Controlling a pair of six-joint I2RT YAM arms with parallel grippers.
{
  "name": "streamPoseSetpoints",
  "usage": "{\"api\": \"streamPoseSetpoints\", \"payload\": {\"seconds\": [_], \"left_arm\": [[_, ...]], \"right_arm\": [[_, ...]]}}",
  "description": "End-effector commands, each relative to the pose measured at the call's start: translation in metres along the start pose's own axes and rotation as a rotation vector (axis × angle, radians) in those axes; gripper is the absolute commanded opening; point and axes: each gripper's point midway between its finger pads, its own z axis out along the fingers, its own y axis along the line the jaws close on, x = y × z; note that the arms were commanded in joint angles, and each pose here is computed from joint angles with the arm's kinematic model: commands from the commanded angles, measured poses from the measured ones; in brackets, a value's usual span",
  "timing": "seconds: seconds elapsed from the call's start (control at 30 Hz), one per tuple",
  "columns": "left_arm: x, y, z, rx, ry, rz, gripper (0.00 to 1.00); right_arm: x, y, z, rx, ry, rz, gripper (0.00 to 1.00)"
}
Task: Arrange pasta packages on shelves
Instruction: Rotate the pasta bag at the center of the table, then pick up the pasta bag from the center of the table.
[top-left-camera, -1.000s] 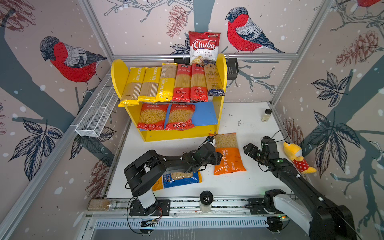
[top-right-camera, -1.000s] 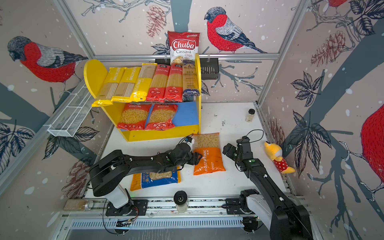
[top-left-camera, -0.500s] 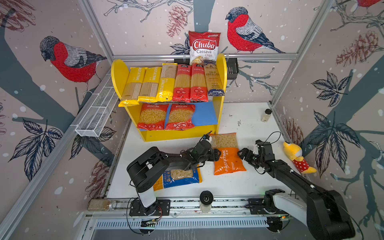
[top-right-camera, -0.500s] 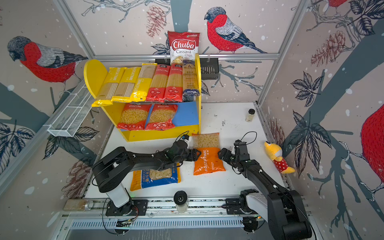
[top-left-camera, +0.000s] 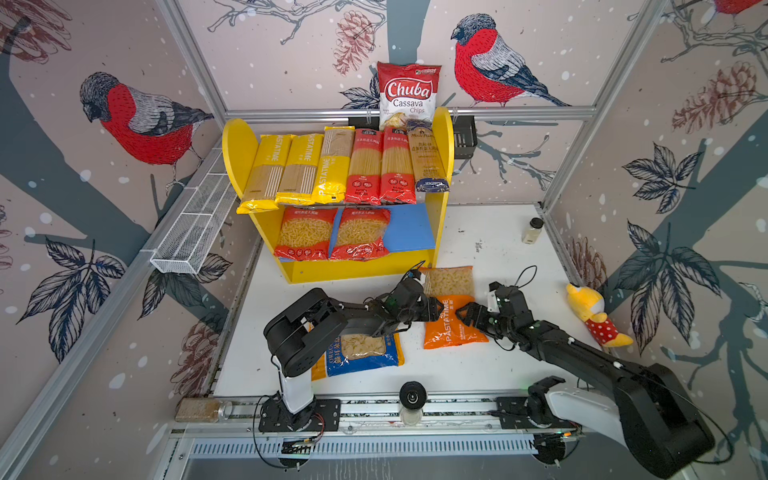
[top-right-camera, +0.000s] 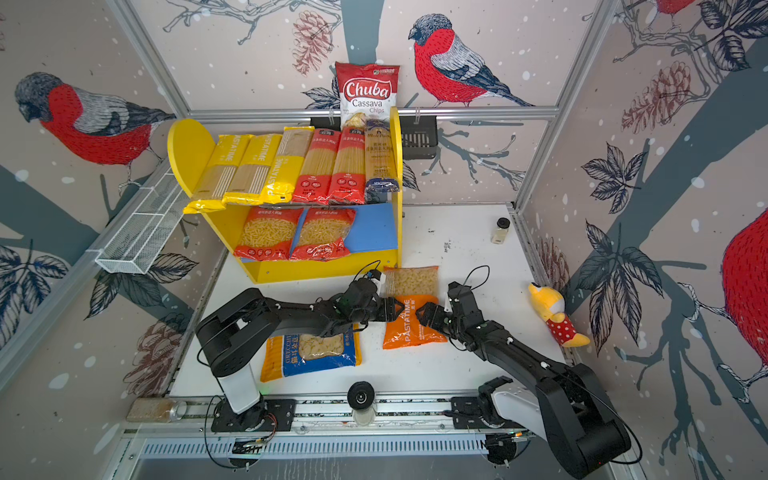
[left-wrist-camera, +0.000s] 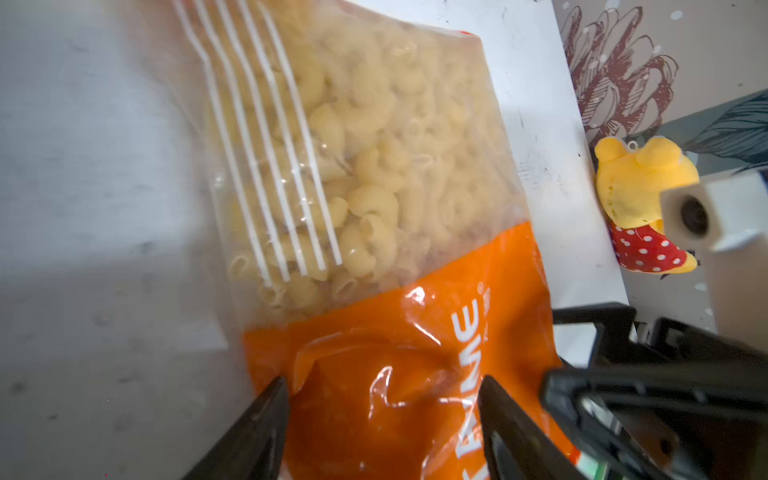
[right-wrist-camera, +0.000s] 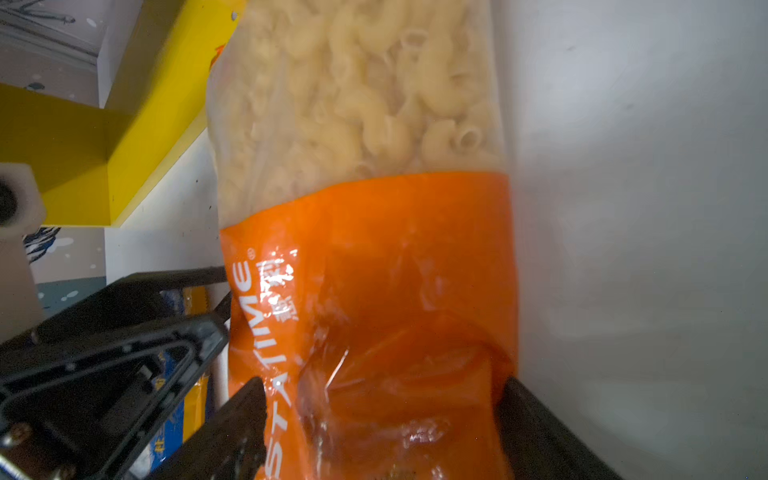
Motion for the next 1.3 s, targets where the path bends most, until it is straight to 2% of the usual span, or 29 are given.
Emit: {"api": "streamPoseSetpoints", "payload": {"seconds": [0.0, 0.13, 0.27, 0.33, 0.63, 0.7, 0.8, 0.97, 1.0, 1.27], "left_arm": [[0.003, 0.013, -0.009, -0.062, 0.029, 0.014, 0.70], [0.001, 0.027, -0.019, -0.090, 0.032, 0.015, 0.70], [-0.004, 0.023, -0.019, 0.044, 0.027, -0.105, 0.71], [-0.008, 0.018, -0.019, 0.089, 0.005, -0.124, 0.72], [0.003, 0.013, -0.004, 0.111, 0.044, -0.135, 0.71], [0.003, 0.011, -0.002, 0.125, 0.044, -0.139, 0.70], [0.002, 0.004, -0.001, 0.182, 0.042, -0.154, 0.69], [-0.003, 0.004, -0.008, 0.263, 0.003, -0.224, 0.67], [-0.004, 0.003, -0.009, 0.267, -0.001, -0.222, 0.67], [-0.013, -0.005, -0.019, 0.290, -0.026, -0.218, 0.67]], "right_arm": [[-0.013, 0.004, -0.008, -0.015, -0.040, 0.007, 0.90], [-0.035, -0.026, -0.018, 0.014, -0.099, 0.074, 0.93], [-0.051, -0.032, -0.017, 0.032, -0.113, 0.062, 0.94], [-0.052, -0.030, -0.012, 0.021, -0.101, 0.060, 0.94], [-0.037, -0.016, 0.015, -0.014, -0.019, 0.014, 0.92], [-0.032, -0.009, 0.020, -0.033, 0.001, -0.005, 0.89], [-0.029, 0.005, 0.023, -0.103, 0.005, -0.003, 0.80], [-0.037, 0.026, 0.009, -0.224, -0.064, 0.027, 0.44], [-0.037, 0.027, 0.009, -0.225, -0.062, 0.032, 0.40], [-0.043, 0.061, -0.003, -0.275, -0.092, -0.003, 0.15]]}}
